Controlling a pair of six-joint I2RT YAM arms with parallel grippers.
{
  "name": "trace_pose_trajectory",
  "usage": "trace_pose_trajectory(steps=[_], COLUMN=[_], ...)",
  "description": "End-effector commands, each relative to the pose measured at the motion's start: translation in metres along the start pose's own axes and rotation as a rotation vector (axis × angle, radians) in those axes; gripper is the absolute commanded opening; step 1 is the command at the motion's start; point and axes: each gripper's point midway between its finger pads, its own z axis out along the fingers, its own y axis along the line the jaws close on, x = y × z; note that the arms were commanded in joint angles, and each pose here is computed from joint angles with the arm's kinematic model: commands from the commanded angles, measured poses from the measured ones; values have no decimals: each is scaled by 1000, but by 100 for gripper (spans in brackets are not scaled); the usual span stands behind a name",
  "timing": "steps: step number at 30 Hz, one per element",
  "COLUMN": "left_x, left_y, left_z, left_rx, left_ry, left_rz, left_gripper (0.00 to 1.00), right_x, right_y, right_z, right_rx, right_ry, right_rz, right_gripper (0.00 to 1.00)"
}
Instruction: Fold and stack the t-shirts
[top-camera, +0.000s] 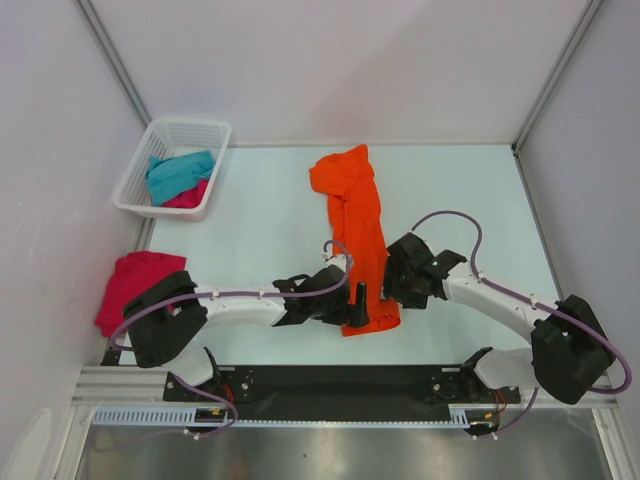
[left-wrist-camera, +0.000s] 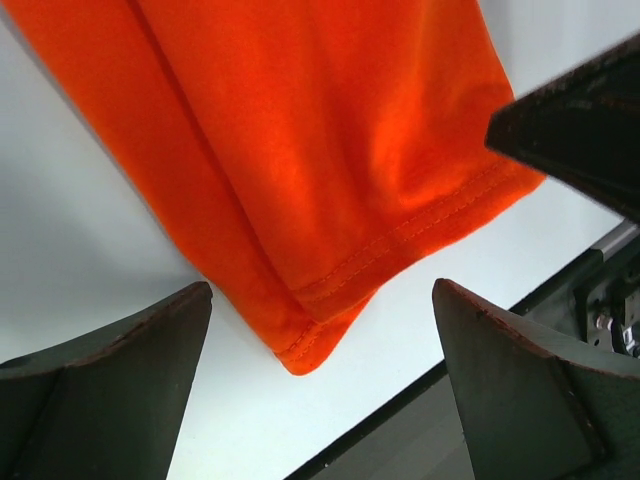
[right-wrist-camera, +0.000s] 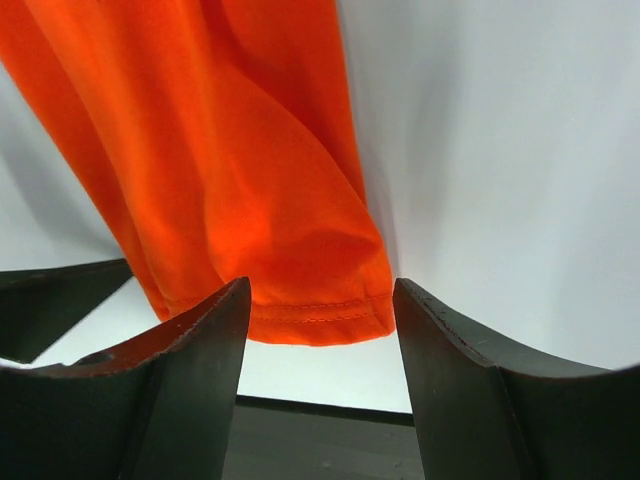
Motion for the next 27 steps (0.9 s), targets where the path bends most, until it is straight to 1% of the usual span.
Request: trace_pose_trajectory(steps=[1,5,8,9,11,12,14,15,18,20,21,27], left_x=[5,5,6,6,10,10,13,12,14,13,13,17], left_y=[25,39,48,49,49,48,46,46,47,46,46,43], left_z=[1,2,4,6,10,12,14,15,15,15,15,22], left_rx=[-120,-200,-242,-245,-245,-240,-233,-231,-231,-229,-231,-222], left_ry=[-11,-19,-25,-26,-10,-3,9,7,11,9,9,34], left_rz=[-34,-54,-68,-69,-67,-68,-69,-72,-75,-73,-74,-71], left_gripper=[99,97,94,89,84,76,67,54,34,32,28,29], right_x=[6,13,17,18,20,20,20,20,23,25,26,30], right_y=[-10,-14,-16,-16,-16,-16,-15,-15,-14,-13,-14,-9], right_z=[-1,2,6,7,10,10,13,13,17,20,23,36], right_rx=[33,43,49,50,53,52,55,53,51,44,48,26], right_ry=[-13,0,9,12,17,17,22,22,32,36,40,58], right_rz=[17,23,27,25,27,24,25,26,25,27,30,40], right_gripper=[65,64,64,64,64,64,64,64,64,64,64,64])
